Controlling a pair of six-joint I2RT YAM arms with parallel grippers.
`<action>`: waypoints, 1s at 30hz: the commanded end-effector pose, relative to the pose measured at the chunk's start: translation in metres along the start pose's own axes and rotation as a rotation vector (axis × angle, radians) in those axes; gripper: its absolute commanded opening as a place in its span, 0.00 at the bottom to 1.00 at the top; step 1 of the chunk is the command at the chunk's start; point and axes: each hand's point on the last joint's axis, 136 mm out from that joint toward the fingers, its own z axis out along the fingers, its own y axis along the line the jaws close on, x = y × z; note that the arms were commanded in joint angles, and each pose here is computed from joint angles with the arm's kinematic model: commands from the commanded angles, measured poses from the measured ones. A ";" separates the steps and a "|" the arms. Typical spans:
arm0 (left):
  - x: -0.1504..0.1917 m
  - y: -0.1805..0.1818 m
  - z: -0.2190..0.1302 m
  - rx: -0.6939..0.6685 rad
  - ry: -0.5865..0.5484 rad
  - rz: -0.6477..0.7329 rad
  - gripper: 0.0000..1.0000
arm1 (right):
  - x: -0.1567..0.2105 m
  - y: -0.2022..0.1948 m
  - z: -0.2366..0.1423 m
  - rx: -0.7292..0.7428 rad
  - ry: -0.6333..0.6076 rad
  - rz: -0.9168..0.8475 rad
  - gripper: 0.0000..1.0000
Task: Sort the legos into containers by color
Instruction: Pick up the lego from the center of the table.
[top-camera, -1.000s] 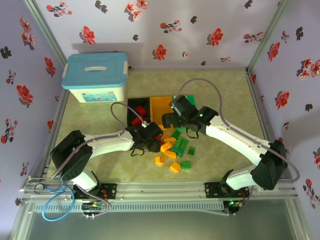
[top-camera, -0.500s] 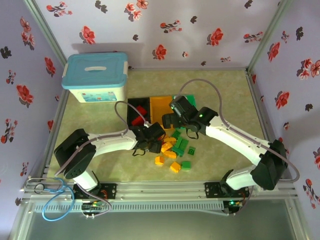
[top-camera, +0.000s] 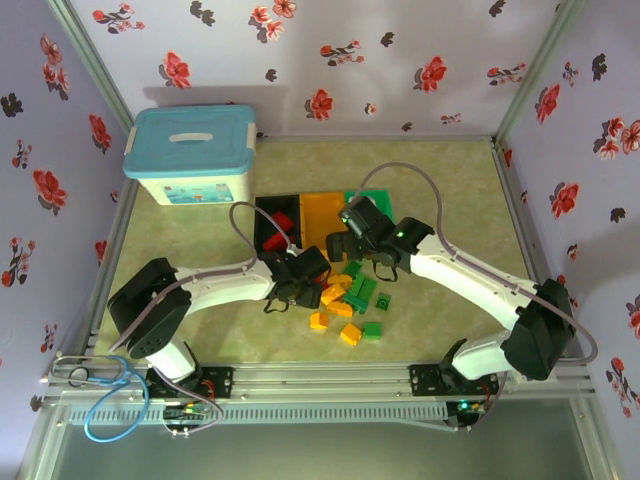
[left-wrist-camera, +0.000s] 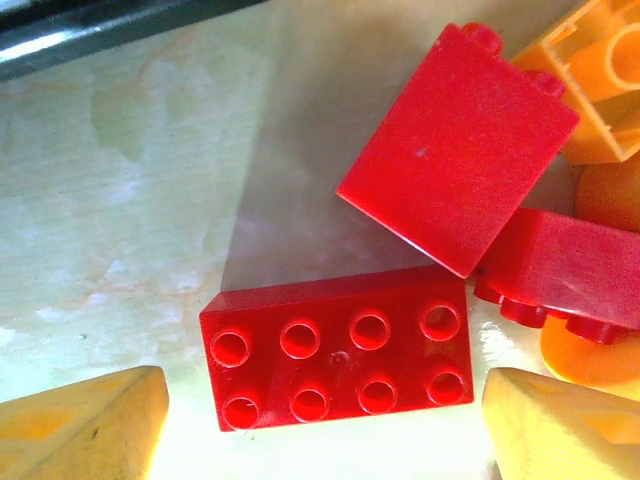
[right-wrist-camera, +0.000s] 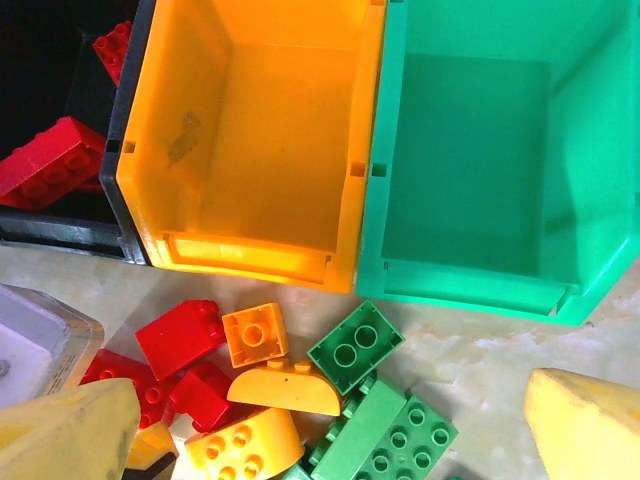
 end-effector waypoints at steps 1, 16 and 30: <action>0.002 0.007 -0.002 -0.036 -0.009 0.012 0.82 | -0.003 -0.004 -0.005 0.000 -0.025 0.030 0.99; 0.004 -0.004 0.021 -0.001 0.023 -0.024 0.82 | 0.001 -0.009 -0.001 0.020 -0.020 0.033 0.99; 0.001 0.008 0.008 -0.009 -0.003 -0.050 0.50 | -0.002 -0.016 -0.008 0.034 -0.041 0.040 0.99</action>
